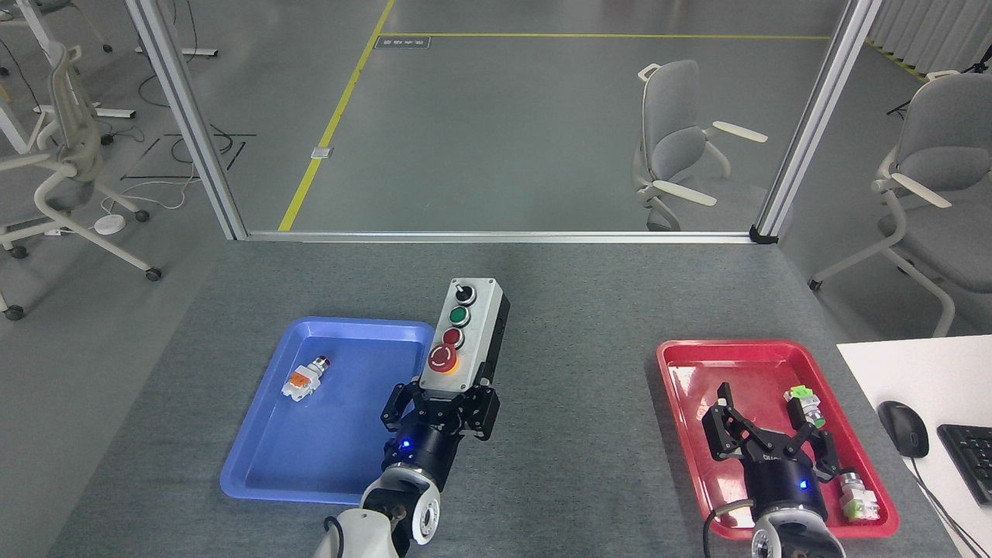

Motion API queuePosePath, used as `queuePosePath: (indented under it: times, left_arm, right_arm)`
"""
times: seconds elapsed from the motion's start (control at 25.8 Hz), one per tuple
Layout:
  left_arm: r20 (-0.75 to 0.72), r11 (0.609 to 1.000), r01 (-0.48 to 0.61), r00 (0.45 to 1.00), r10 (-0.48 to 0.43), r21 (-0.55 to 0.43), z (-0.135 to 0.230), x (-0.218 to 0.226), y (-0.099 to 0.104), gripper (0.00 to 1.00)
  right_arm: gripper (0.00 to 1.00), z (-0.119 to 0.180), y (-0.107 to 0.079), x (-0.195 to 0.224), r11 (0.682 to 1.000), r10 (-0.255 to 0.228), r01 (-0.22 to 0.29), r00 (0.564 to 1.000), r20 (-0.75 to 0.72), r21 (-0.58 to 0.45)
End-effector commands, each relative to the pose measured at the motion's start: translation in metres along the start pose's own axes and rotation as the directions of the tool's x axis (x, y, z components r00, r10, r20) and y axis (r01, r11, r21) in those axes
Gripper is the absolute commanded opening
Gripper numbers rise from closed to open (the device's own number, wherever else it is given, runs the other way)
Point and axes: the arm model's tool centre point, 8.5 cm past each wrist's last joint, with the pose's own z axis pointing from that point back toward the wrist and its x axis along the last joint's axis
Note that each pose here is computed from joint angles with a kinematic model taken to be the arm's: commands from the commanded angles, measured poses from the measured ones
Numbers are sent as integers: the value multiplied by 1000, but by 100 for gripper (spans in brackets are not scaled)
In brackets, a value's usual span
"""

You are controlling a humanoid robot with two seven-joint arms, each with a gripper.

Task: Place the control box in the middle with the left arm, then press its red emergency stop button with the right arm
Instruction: 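Carry the control box out of the tray and lower it onto the table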

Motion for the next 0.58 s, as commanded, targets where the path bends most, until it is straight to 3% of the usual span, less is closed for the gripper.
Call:
queuePosePath:
  times: [0.0,0.27,0.54]
  left_arm:
    - [60,998,37,998,-34,-42,-11,37,-12,0]
    - [173,982,165,974,-147,-96,-9,86,-33,0]
    - [274,924,302,932,-236,-233,19,93,-96,0]
  right_arm:
    - [99,0,-1,0,1000,-1,1,1000,0,-2]
    - [99,-1,-2,-2,1000,0,0,1000,-5,-5]
    - [99,-5,-7,-2,1000,1,-1,1000,-8,-17]
